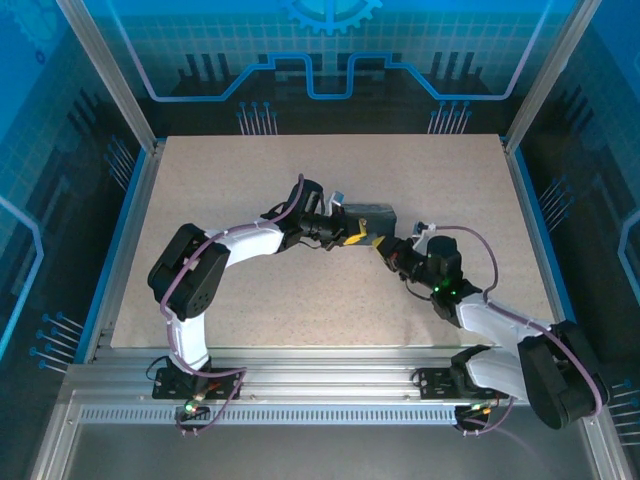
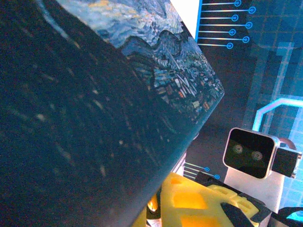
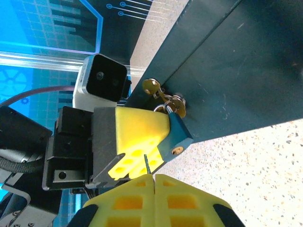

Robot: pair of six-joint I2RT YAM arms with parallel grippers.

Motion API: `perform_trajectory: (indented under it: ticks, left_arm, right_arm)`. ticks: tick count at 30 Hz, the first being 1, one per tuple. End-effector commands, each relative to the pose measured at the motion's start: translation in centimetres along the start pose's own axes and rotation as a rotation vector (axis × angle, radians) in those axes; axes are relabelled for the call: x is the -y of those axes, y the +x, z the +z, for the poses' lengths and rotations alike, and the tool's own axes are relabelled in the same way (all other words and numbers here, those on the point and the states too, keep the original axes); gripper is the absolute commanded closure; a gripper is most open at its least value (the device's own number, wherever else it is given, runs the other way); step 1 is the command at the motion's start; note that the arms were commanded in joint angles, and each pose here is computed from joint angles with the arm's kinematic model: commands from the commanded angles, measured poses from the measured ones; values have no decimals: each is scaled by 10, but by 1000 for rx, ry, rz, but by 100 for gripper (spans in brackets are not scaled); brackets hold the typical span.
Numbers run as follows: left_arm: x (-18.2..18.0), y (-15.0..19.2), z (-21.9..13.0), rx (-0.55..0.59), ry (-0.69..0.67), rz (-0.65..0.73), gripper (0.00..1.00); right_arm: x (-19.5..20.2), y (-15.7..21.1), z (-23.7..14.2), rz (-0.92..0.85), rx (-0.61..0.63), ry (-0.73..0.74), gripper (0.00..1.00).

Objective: Unlock the padlock with the key

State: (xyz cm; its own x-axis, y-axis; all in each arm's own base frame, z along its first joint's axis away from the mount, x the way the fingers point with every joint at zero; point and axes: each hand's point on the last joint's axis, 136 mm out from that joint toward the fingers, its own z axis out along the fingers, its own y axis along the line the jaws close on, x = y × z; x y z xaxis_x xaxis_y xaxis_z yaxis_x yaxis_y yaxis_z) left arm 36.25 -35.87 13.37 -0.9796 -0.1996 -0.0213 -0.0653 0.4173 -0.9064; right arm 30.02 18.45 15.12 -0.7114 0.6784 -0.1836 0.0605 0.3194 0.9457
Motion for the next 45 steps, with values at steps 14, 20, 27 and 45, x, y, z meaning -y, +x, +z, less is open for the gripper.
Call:
perform_trajectory:
  ticks: [14,20,27,45]
  left_arm:
    - [0,1,0,-13,32,-4,100]
    - [-1,2,-1,-13,33,-6,100]
    - [-1,2,-1,-14,35,-6,100]
    - [4,2,-1,-16,57,-4,100]
  right_arm:
    - [13,6,3,6,-10,33,100]
    - [8,4,8,-1,-13,22,100]
    - [3,2,11,-5,-9,8,100]
    - [1,-6,12,4,34,-5,100]
